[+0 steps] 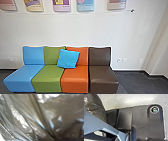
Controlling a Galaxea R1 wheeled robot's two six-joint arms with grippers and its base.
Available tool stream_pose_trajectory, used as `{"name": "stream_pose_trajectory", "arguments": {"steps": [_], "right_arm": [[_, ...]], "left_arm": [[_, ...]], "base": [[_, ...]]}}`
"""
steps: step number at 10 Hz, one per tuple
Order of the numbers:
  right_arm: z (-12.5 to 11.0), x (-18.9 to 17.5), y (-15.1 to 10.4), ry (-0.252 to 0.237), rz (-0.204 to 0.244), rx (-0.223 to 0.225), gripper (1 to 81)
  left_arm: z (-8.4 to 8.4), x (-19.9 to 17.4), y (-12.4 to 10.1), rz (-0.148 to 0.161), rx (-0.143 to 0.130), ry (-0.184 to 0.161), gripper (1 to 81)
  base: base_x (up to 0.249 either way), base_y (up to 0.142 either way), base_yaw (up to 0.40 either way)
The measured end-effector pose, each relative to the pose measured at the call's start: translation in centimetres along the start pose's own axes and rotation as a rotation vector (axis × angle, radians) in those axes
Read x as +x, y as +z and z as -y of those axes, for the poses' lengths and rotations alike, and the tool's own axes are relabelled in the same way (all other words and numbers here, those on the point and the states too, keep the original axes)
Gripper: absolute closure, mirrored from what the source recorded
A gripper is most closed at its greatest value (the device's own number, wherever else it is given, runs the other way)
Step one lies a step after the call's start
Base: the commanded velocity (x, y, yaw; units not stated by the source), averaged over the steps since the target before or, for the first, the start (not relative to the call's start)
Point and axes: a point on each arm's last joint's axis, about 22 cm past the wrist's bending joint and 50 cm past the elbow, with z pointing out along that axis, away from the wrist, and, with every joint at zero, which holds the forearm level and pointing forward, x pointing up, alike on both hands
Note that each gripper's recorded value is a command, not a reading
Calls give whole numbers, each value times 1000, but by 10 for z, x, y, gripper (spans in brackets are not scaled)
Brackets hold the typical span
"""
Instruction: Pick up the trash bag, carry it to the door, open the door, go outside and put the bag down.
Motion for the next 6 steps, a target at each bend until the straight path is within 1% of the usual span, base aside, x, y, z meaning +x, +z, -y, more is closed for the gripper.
{"name": "stream_pose_trajectory", "arguments": {"steps": [2,3,5,6], "right_arm": [[10,0,-2,-24,-32,-8,10],[11,-6,-4,-23,-31,-20,10],[11,-24,-7,-19,-16,-38,10],[12,-32,-8,-16,-9,-53,10]], "left_arm": [[-8,7,-13,-41,7,18,811],[-10,2,-16,-44,10,21,811],[-11,-23,-18,-16,18,15,811],[-12,-32,-20,-8,25,11,811]], "base": [[0,0,0],[0,0,0],[0,0,0],[0,0,0]]}}
